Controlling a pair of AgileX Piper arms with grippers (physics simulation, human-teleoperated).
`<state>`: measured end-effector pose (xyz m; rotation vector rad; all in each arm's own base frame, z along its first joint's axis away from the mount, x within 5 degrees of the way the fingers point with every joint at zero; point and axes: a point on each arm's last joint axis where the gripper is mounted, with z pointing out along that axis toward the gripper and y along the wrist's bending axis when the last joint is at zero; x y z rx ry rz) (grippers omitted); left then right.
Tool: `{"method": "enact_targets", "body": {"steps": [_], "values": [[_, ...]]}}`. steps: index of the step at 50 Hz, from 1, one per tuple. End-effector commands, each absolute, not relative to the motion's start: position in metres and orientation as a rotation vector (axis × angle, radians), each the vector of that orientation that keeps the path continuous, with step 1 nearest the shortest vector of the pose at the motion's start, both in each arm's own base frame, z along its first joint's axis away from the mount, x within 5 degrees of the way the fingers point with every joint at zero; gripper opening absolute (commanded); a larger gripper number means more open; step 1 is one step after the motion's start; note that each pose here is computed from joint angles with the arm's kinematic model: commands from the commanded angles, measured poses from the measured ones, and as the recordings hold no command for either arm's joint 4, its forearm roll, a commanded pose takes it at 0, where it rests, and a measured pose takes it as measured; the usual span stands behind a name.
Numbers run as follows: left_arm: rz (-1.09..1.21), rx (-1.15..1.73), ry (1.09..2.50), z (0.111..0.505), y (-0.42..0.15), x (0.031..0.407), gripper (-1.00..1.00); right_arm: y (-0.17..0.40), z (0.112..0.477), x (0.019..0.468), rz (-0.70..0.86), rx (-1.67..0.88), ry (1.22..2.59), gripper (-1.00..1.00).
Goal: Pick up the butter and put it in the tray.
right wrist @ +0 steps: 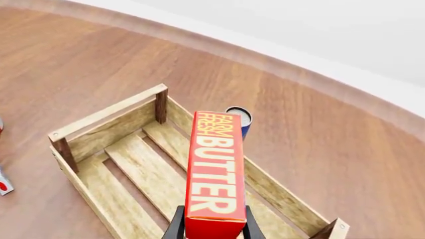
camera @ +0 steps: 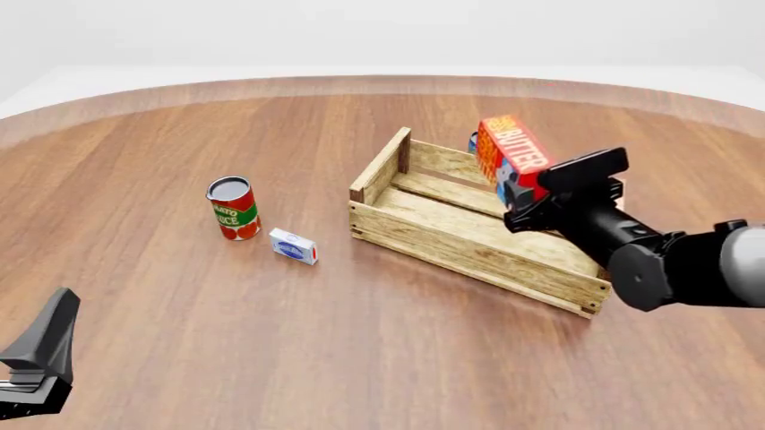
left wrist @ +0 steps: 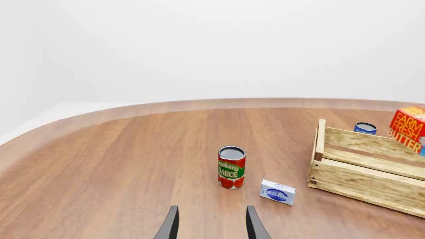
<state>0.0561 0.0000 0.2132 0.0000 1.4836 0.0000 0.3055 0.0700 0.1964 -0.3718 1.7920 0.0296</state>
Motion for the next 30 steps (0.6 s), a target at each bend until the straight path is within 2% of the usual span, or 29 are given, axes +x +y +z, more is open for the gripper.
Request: {"method": "enact_targets", "body": {"steps": [1,30], "values": [[0.000,0.000,1.484,0.213,0.000,0.056,1.00,0.071,0.198,0.313,0.045,-0.345,1.775,-1.00],[0.000,0.000,1.484,0.213,0.000,0.056,1.00,0.074,0.183,0.322,0.054,-0.340,1.798,-1.00]]}}
